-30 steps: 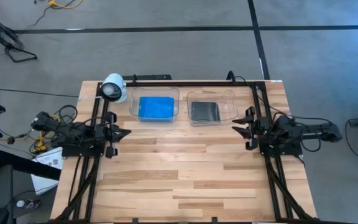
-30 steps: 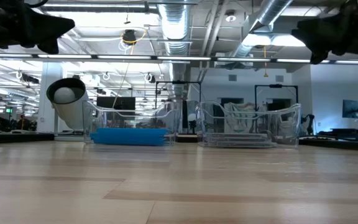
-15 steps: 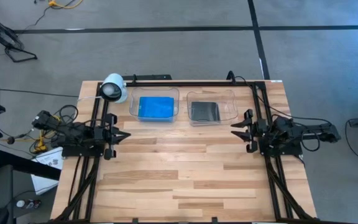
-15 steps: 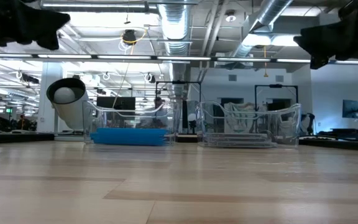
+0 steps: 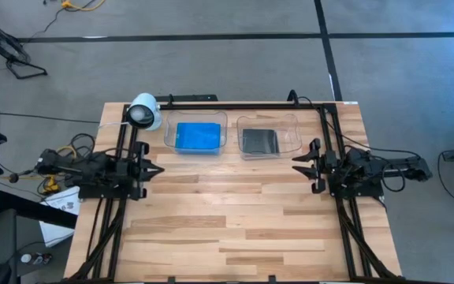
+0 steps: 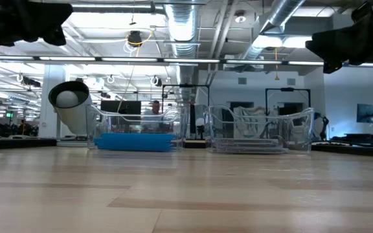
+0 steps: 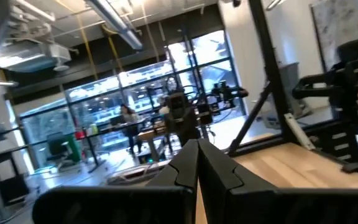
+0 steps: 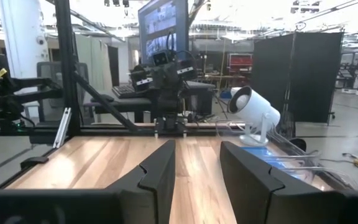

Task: Pick & place jewel cases by type
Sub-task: Return to Home Position

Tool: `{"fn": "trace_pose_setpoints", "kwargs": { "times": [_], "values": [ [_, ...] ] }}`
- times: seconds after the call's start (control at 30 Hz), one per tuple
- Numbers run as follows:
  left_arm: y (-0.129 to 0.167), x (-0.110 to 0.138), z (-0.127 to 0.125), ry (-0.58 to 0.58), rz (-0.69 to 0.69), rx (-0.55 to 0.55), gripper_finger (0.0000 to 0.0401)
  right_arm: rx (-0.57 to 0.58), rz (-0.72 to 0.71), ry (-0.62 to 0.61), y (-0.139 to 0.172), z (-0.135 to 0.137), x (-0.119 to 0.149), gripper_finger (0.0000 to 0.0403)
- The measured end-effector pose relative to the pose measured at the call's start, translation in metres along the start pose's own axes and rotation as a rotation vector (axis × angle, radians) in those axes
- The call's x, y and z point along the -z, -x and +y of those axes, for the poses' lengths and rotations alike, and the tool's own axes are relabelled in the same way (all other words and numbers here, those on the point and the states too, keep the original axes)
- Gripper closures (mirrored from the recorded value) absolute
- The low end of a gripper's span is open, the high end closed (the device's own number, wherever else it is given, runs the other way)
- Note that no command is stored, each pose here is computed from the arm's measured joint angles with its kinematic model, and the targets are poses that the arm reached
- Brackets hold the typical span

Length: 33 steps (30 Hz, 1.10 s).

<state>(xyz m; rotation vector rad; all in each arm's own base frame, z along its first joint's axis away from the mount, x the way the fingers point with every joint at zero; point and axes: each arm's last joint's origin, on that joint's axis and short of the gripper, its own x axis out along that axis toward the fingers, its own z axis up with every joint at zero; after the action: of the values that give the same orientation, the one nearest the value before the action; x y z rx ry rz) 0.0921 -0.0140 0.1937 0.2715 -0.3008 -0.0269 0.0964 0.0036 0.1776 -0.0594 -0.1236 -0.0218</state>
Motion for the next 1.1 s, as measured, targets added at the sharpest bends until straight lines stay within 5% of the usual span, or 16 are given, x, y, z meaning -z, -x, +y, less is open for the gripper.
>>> {"fn": "trace_pose_setpoints", "kwargs": {
  "times": [0.33,0.6,1.1],
  "values": [
    [0.000,0.008,0.008,0.000,0.080,-0.087,0.0401,0.016,0.030,-0.011,0.000,-0.001,0.003,0.0282],
    [0.003,0.026,0.005,0.082,0.261,-0.048,0.0401,0.015,0.061,-0.027,0.000,-0.001,0.006,0.0282],
    [0.003,0.027,0.004,0.075,0.259,-0.013,0.0401,-0.018,0.101,-0.034,0.000,0.000,0.010,0.0282]
  ]
}}
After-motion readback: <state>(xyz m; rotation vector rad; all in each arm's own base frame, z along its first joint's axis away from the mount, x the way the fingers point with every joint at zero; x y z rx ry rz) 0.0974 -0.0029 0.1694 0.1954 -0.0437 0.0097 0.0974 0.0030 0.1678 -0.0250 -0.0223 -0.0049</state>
